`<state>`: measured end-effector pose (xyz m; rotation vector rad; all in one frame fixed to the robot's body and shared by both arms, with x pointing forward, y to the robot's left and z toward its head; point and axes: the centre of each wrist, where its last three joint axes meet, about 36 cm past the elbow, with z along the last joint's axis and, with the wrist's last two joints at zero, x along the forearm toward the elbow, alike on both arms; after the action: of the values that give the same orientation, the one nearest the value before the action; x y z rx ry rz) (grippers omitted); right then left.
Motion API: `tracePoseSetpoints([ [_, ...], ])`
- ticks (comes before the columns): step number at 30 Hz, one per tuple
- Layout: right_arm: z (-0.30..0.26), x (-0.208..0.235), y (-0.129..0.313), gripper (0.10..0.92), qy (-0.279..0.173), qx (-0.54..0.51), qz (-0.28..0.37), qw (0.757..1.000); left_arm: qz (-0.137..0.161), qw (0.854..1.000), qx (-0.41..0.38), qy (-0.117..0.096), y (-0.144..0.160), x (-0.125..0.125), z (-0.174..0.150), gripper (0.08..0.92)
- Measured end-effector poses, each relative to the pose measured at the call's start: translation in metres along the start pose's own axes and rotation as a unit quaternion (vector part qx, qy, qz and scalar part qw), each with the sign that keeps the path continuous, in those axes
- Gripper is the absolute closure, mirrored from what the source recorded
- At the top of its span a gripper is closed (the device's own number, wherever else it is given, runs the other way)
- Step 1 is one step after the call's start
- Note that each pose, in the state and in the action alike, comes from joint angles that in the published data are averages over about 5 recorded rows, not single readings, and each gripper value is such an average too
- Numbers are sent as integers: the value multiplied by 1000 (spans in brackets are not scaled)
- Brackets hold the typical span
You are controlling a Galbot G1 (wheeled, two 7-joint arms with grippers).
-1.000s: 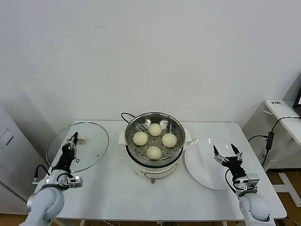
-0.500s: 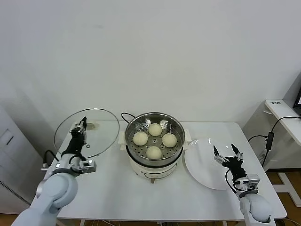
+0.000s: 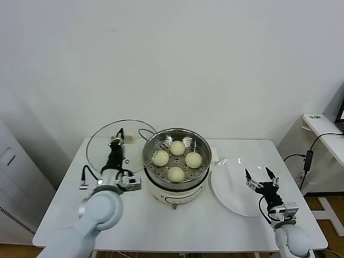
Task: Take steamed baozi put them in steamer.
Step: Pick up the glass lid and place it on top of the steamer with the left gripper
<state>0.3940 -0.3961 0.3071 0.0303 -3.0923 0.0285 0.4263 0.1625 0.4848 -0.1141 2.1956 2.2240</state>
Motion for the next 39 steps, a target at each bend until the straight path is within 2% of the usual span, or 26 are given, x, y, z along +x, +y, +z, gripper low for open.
tracePoseSetpoints([
  [17, 7, 1, 0, 200, 4, 2, 1, 1000, 6, 1000, -3, -24, -19, -14, -76, 888],
  [39, 17, 4, -3, 200, 12, 1, 3, 1000, 9, 999, 12, -30, -29, -23, -143, 888],
])
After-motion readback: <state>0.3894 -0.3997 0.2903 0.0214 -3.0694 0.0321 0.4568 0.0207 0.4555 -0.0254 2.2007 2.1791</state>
